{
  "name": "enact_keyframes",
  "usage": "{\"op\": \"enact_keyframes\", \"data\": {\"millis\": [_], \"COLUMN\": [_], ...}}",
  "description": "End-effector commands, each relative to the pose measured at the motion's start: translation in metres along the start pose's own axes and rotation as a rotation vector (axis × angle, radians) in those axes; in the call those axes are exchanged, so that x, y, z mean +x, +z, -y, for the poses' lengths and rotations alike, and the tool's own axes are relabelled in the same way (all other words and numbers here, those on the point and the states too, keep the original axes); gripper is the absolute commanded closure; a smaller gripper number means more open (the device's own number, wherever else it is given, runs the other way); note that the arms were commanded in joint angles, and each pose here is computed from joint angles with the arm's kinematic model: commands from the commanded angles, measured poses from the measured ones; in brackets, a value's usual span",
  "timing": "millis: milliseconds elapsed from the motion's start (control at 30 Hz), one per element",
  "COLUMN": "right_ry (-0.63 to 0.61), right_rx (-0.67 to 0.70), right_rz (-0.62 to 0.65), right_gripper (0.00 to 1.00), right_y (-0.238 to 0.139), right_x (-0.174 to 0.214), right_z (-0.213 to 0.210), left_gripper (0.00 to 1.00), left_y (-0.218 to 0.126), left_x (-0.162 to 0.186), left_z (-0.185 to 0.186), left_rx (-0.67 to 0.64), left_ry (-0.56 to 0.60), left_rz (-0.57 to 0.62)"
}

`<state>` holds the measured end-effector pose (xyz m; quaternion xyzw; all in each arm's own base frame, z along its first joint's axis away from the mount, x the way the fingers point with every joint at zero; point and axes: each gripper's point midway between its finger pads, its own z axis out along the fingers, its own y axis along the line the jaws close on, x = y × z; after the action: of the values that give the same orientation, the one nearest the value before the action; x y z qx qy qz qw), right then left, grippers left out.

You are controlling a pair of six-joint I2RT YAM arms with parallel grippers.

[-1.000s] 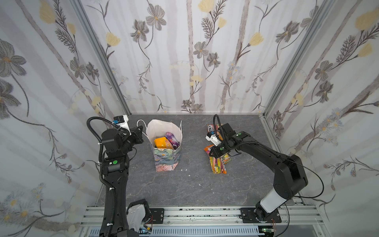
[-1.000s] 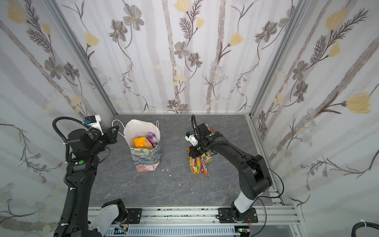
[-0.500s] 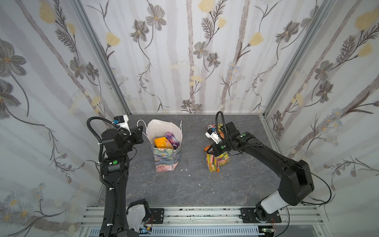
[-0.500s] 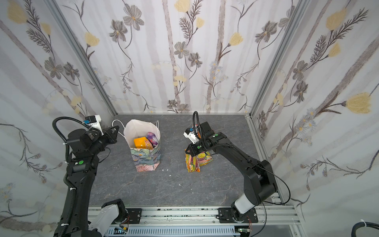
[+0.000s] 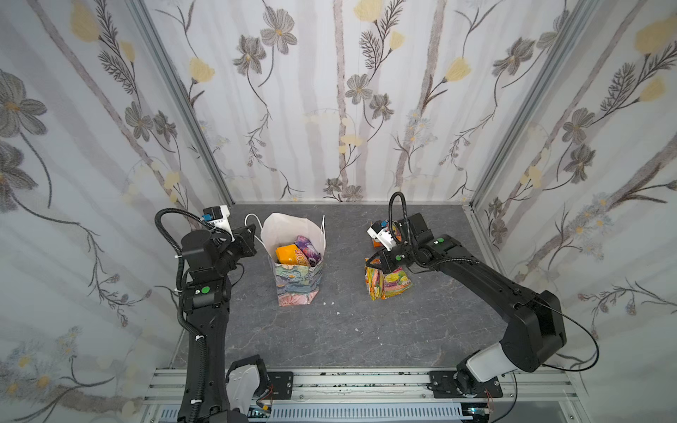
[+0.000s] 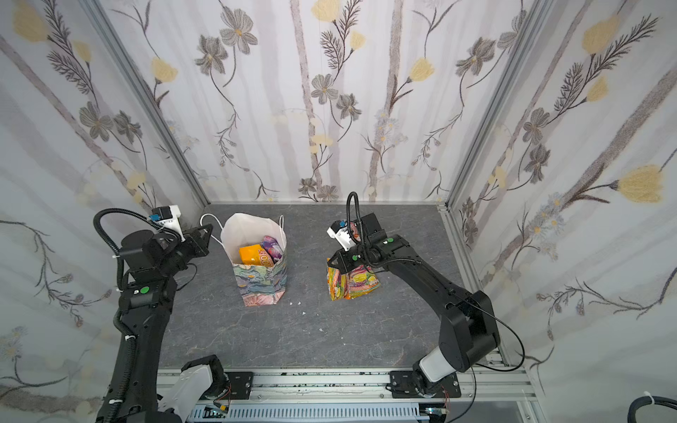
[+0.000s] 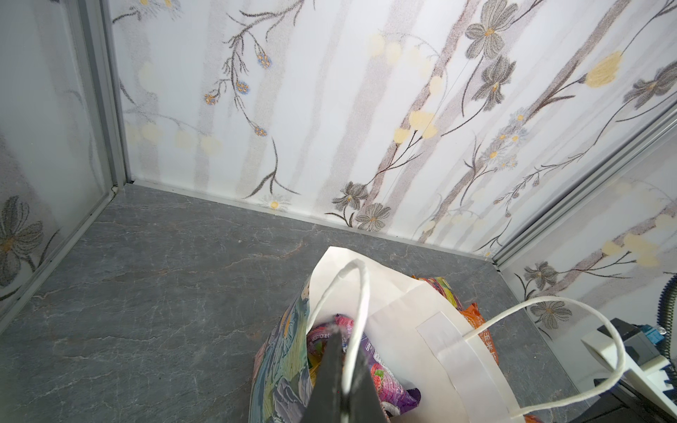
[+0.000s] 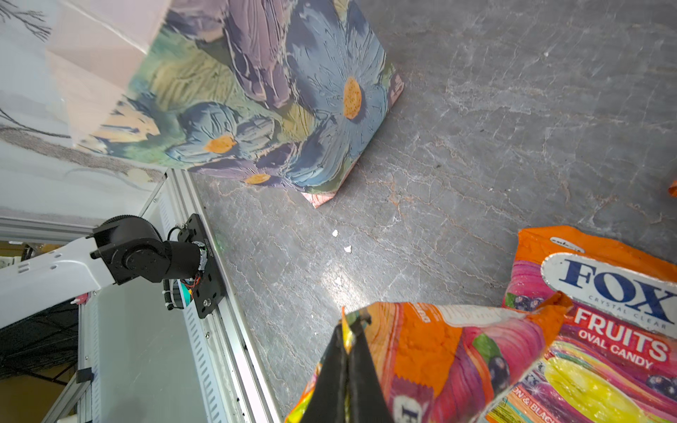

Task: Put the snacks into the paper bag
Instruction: 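Lift the orange Fox's Fruits bag with the right gripper off the pile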

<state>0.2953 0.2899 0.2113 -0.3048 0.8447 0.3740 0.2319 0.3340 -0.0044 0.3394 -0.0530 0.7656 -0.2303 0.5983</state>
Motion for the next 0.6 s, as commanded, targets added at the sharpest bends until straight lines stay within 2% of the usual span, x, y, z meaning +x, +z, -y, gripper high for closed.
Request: {"op": "enact_keyframes", "data": {"millis": [0, 567], "right_ry": [-0.054, -0.240], "right_rx": [-0.051, -0.123], "right_rz": [0.088, 0.320], "right_gripper": [1.00, 1.00], "right_y": [-0.009, -0.051], "right_x": [-0.025, -0.100], "right_z": [-0.016, -0.061], "left_gripper": [0.96, 0.96], "left_y": [-0.001, -0.002], "left_x": [-0.007, -0.008], "left_z": [0.004, 0.004], "left_rx": [0.014, 0.011], "left_ry": [0.016, 0.020], "left_rz": [0.028, 0.033]}}
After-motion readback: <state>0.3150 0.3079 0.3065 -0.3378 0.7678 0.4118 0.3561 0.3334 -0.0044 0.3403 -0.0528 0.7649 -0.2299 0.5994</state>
